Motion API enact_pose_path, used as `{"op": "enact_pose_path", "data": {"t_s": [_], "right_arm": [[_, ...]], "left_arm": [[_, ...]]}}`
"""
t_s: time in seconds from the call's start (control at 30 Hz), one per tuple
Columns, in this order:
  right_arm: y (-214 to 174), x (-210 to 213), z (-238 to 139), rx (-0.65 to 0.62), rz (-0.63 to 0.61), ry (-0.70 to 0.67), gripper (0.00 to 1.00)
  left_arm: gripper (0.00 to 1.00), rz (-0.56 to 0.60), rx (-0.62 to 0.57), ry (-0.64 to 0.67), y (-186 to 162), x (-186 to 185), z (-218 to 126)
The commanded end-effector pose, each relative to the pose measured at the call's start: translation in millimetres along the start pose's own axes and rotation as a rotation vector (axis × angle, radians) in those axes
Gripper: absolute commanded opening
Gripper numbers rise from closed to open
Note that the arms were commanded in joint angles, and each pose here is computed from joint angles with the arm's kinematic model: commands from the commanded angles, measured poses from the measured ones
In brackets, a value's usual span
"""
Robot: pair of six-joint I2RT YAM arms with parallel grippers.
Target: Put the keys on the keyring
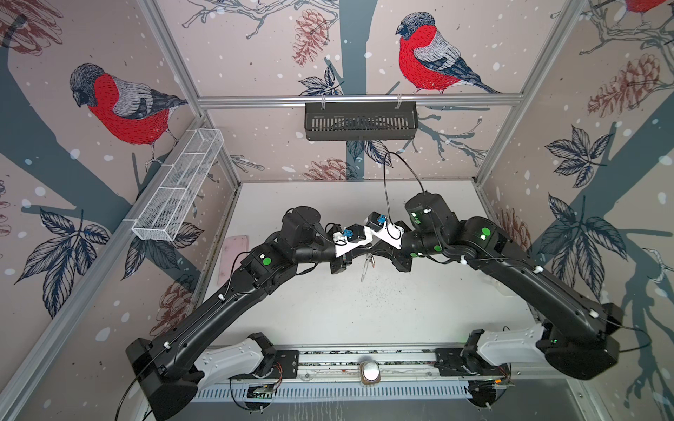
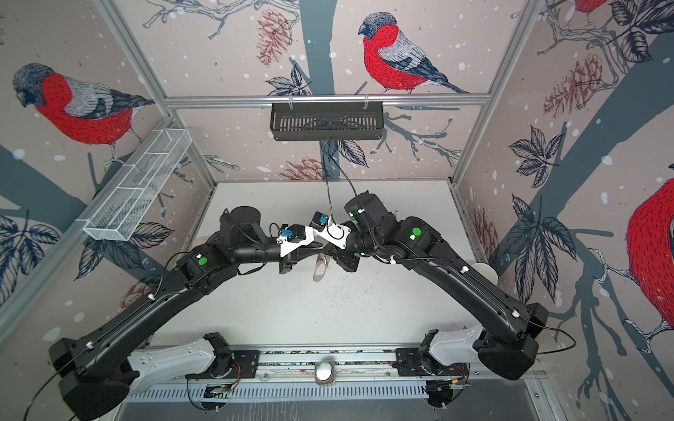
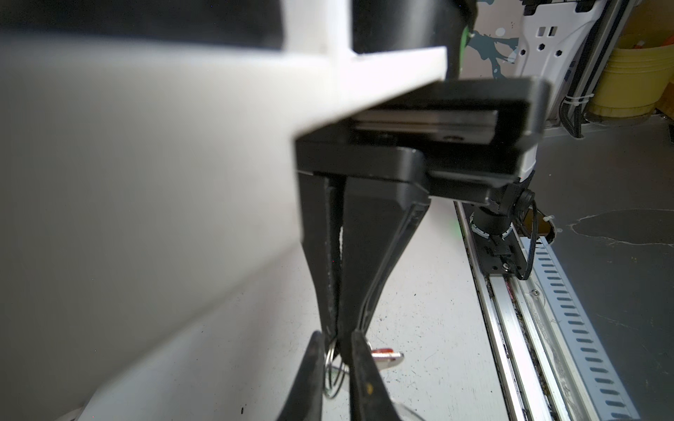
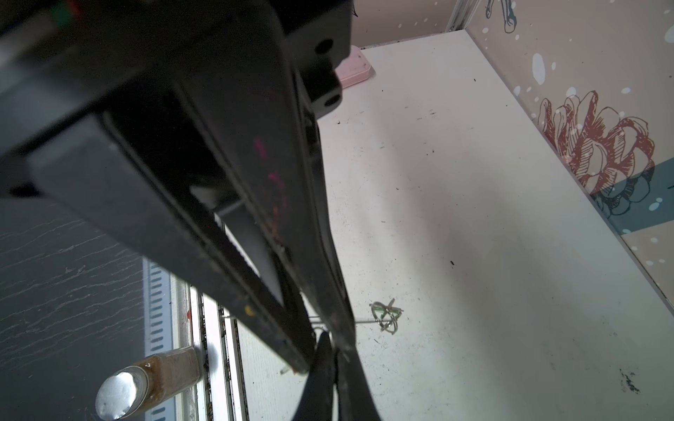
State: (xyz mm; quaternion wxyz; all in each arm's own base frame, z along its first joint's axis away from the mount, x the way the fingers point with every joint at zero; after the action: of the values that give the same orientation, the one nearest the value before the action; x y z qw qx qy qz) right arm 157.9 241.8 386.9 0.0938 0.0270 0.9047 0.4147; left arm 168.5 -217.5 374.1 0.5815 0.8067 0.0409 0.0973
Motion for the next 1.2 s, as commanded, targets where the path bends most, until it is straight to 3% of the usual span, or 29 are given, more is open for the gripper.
{"op": "enact_pose_path", "data": {"t_s": [0.0, 0.33, 0.53, 0.97, 1.17], "right_arm": [[7.4, 0.9, -3.7, -0.060, -0.030, 0.000, 0.00], [8.3, 2.8, -8.2, -0.089, -0.043, -0.008, 0.00], [8.7, 3.4, -10.4, -0.119, -0.047, -0.023, 0.00], [4.5, 5.9, -14.7, -0.189, -0.037, -0.067, 0.00], [-1.2, 7.2, -10.3, -0.188, -0.016, -0.065, 0.17]], "left_arm": [[0.13, -0.004, -0.001, -0.009, -0.4, -1.1, -0.9], [0.00, -0.002, -0.010, -0.017, 0.1, -2.0, -0.9], [0.00, -0.010, -0.043, -0.015, -3.3, -2.2, 1.3], [0.00, -0.063, -0.264, 0.007, -8.9, -10.1, -5.1], [0.00, -0.072, -0.314, 0.016, -8.6, -10.7, -6.8]]}}
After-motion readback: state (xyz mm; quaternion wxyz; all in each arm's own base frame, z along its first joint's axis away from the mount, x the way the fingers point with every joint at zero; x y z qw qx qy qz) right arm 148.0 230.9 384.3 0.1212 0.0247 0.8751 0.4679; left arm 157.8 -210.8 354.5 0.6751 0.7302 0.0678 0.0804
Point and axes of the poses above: each gripper's point midway between its finger pads, its own z axis out along the fingers, its own x axis along the line the jaws close on, y = z × x, the point moved 9 cm from there along -z, back along the fingers, and after that the axes turned 9 degrees about -z, right-handed, at the moved point
